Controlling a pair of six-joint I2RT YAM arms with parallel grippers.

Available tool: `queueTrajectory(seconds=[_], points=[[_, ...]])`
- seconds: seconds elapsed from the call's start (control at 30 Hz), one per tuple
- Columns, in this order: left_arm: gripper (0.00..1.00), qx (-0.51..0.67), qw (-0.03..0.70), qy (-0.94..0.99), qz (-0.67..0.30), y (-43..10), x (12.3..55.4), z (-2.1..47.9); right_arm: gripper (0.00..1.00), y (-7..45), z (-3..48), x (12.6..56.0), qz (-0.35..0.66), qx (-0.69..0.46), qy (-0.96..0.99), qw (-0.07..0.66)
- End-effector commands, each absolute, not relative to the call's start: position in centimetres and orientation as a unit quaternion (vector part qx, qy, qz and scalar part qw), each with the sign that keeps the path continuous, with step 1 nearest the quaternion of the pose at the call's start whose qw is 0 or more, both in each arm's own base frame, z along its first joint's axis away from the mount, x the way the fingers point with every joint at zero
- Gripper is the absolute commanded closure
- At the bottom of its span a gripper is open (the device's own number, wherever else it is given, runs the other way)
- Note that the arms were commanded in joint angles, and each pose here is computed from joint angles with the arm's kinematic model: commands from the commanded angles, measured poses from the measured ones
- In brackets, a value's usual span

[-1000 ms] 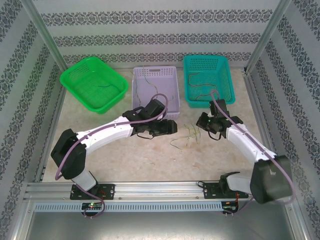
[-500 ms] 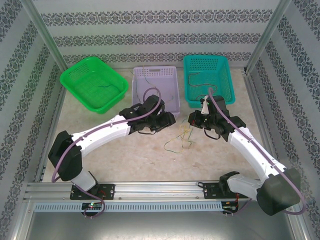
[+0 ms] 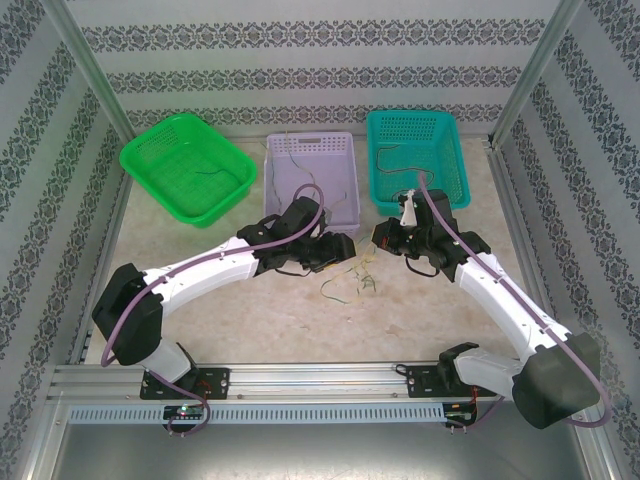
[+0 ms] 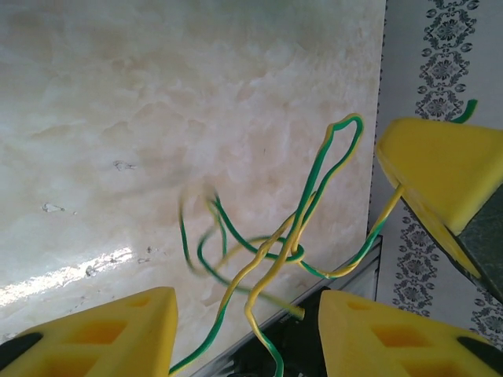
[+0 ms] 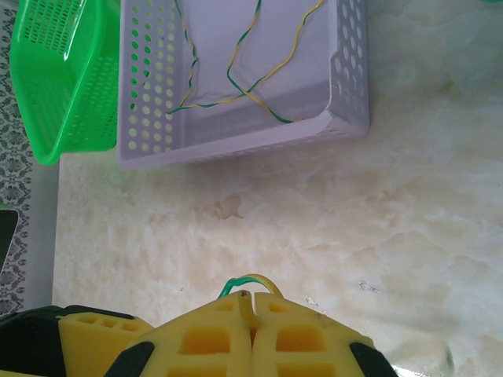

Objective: Untangle the cables

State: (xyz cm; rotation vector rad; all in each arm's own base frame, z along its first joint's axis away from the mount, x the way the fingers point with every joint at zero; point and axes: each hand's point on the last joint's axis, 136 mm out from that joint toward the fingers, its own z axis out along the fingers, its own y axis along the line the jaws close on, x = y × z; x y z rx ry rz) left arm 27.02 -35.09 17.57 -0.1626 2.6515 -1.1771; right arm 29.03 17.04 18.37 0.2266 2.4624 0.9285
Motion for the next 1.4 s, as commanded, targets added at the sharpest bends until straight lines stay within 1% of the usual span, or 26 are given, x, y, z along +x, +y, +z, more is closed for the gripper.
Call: queueTrajectory(seconds=[0.0, 0.07, 0.13, 0.2, 0.27, 0.4, 0.5, 0.6, 0.7, 0.83, 0.9, 0.93, 0.97, 1.0, 1.03, 1.07, 1.17, 1.37], points=[[0.58, -0.038, 0.132, 0.904, -0.404, -34.6, 27.2, 18.0, 1.00, 17.4, 18.7, 29.0, 0.345, 0.089, 0.901, 0.246], [0.62, -0.026, 0.131, 0.904, -0.405, -34.5, 26.7, 18.3, 1.00, 17.3, 18.5, 29.0, 0.344, 0.093, 0.902, 0.245], [0.63, -0.005, 0.123, 0.909, -0.397, -34.1, 25.9, 18.1, 1.00, 17.2, 18.4, 29.0, 0.343, 0.098, 0.902, 0.246], [0.60, 0.014, 0.109, 0.919, -0.378, -33.5, 25.0, 17.4, 1.00, 17.2, 18.3, 29.0, 0.342, 0.099, 0.902, 0.245], [0.54, 0.024, 0.100, 0.927, -0.362, -32.8, 24.3, 16.8, 1.00, 17.2, 18.2, 29.1, 0.342, 0.100, 0.902, 0.243], [0.48, 0.023, 0.099, 0.931, -0.349, -31.8, 23.8, 16.3, 1.00, 17.2, 18.0, 29.3, 0.341, 0.101, 0.903, 0.241], [0.47, 0.020, 0.092, 0.931, -0.354, -31.6, 23.2, 16.2, 1.00, 16.9, 18.0, 29.6, 0.341, 0.108, 0.902, 0.242], [0.47, 0.019, 0.079, 0.922, -0.378, -32.1, 22.6, 16.3, 1.00, 16.8, 18.2, 29.7, 0.346, 0.111, 0.900, 0.241], [0.50, 0.025, 0.072, 0.920, -0.385, -32.2, 22.2, 16.1, 1.00, 16.9, 18.3, 29.8, 0.350, 0.108, 0.899, 0.241], [0.56, 0.031, 0.069, 0.923, -0.378, -32.6, 22.7, 15.5, 1.00, 17.1, 18.4, 29.7, 0.357, 0.102, 0.897, 0.238], [0.61, 0.025, 0.073, 0.923, -0.376, -32.9, 23.2, 15.1, 1.00, 17.3, 18.5, 29.6, 0.360, 0.100, 0.897, 0.237], [0.67, 0.020, 0.078, 0.923, -0.376, -33.1, 23.6, 15.0, 1.00, 17.3, 18.4, 29.5, 0.360, 0.099, 0.897, 0.237], [0.75, 0.011, 0.082, 0.924, -0.372, -33.1, 24.0, 14.8, 1.00, 17.2, 18.4, 29.5, 0.360, 0.100, 0.897, 0.237], [0.85, 0.001, 0.088, 0.927, -0.364, -32.9, 24.4, 14.6, 1.00, 17.1, 18.4, 29.5, 0.359, 0.100, 0.897, 0.237], [0.96, -0.015, 0.097, 0.932, -0.348, -32.3, 24.8, 14.5, 1.00, 16.9, 18.3, 29.4, 0.357, 0.101, 0.898, 0.237], [1.00, -0.035, 0.113, 0.939, -0.323, -31.2, 25.3, 14.4, 1.00, 16.6, 18.2, 29.4, 0.353, 0.104, 0.899, 0.240], [1.00, -0.117, 0.165, 0.943, -0.265, -27.0, 26.4, 15.0, 1.00, 15.0, 17.8, 29.2, 0.344, 0.124, 0.898, 0.245], [1.00, -0.310, 0.240, 0.882, -0.261, -19.2, 26.3, 16.7, 1.00, 12.1, 16.2, 28.6, 0.325, 0.174, 0.897, 0.245]])
